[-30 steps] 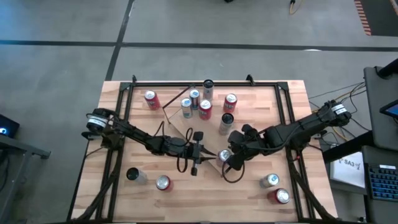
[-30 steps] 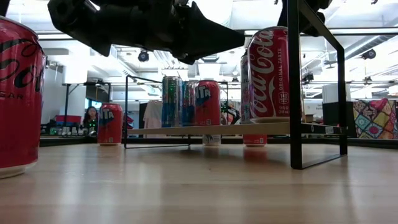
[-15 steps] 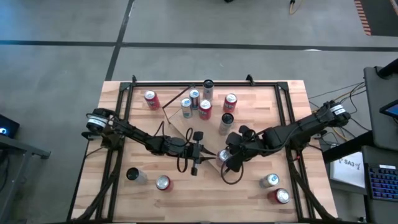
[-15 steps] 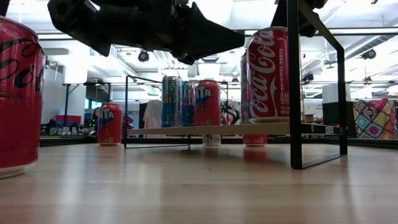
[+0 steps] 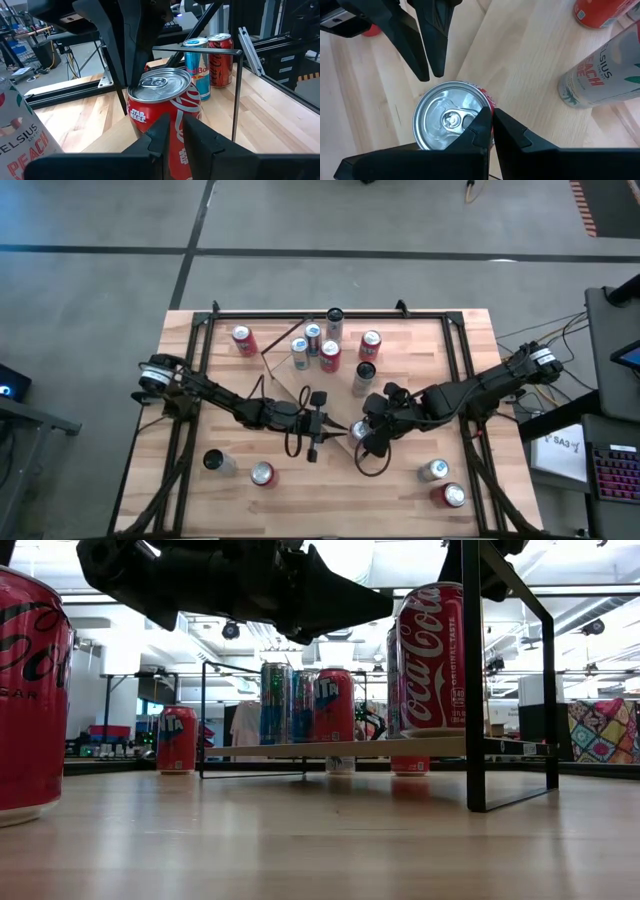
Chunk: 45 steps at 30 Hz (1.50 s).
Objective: Place canned beverage on shelf
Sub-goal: Put the red soda can on the shelf
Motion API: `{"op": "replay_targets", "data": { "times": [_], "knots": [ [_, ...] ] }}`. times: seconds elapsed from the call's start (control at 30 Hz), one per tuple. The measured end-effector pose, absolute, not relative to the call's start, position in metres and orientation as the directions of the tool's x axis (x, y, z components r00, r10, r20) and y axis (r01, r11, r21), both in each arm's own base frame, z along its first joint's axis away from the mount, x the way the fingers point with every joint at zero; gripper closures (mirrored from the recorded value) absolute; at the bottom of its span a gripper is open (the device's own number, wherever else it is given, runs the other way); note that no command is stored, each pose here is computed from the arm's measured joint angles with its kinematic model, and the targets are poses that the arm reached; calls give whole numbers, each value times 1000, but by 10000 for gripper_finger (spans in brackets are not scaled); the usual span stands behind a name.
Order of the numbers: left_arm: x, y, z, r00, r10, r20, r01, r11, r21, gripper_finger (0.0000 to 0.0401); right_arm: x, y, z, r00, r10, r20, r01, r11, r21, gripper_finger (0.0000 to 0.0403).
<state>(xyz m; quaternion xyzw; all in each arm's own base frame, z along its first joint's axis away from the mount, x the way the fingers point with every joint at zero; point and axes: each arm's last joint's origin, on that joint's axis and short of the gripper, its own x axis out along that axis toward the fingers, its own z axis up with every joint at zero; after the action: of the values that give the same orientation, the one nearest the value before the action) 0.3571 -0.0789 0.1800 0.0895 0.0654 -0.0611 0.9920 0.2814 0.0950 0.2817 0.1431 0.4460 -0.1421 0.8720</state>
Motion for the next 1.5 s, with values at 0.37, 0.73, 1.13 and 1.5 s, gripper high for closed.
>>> {"op": "replay_targets", "data": {
  "times": [0.37, 0.73, 1.13, 1.5],
  "knots": [
    [357, -79, 180, 984, -109, -140, 132, 977, 170, 365, 282, 96, 282, 568, -108, -816, 370, 919, 136, 394],
    [357, -79, 180, 984, -108, -140, 131, 977, 170, 365, 281, 96, 283, 570, -105, -815, 368, 919, 138, 394],
    [351, -77, 194, 987, -66, -147, 96, 975, 201, 365, 276, 94, 290, 589, -103, -801, 364, 920, 149, 394],
    [331, -77, 229, 986, -67, -150, 103, 965, 243, 365, 280, 94, 300, 625, -121, -771, 350, 926, 138, 394]
  ]
}}
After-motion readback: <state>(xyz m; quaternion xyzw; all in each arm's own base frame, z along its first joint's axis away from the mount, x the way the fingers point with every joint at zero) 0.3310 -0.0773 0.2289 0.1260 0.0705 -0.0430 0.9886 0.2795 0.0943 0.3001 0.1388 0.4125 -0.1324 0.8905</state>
